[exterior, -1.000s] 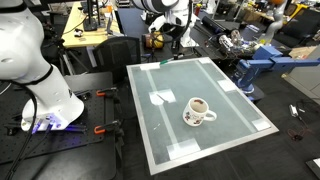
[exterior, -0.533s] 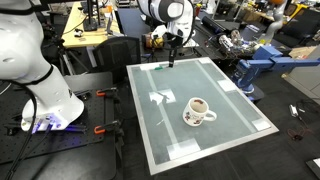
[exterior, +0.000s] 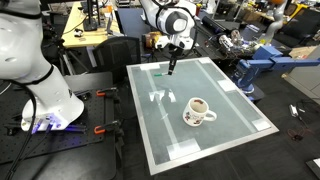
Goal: Remove the marker from the mug and place it on the table
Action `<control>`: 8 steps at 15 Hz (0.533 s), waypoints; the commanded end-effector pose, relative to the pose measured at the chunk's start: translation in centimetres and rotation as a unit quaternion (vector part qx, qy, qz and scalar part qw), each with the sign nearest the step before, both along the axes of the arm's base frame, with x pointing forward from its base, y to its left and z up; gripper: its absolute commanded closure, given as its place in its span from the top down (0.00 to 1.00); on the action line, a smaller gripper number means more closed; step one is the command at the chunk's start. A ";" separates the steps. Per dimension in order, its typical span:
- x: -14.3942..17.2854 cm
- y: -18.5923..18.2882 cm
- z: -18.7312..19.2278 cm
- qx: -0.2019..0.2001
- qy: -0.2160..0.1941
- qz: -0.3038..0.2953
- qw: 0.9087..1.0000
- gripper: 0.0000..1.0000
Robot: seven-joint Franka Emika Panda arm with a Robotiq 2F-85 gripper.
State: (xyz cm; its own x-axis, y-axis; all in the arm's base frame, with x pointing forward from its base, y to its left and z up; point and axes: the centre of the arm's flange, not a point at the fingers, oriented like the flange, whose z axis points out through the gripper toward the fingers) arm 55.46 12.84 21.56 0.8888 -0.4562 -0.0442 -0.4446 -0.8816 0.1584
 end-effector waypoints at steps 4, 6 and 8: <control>2.1 0.4 -2.1 0.000 0.031 -0.012 0.999 0.03; 2.3 0.4 -2.4 0.001 0.035 -0.018 0.999 0.40; 2.5 0.3 -2.5 0.004 0.035 -0.022 0.999 0.55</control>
State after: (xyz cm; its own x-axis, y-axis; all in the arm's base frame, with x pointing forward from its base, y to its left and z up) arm 56.87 12.96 18.80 0.8699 -0.4859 -0.0845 -0.4673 -0.8669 0.1738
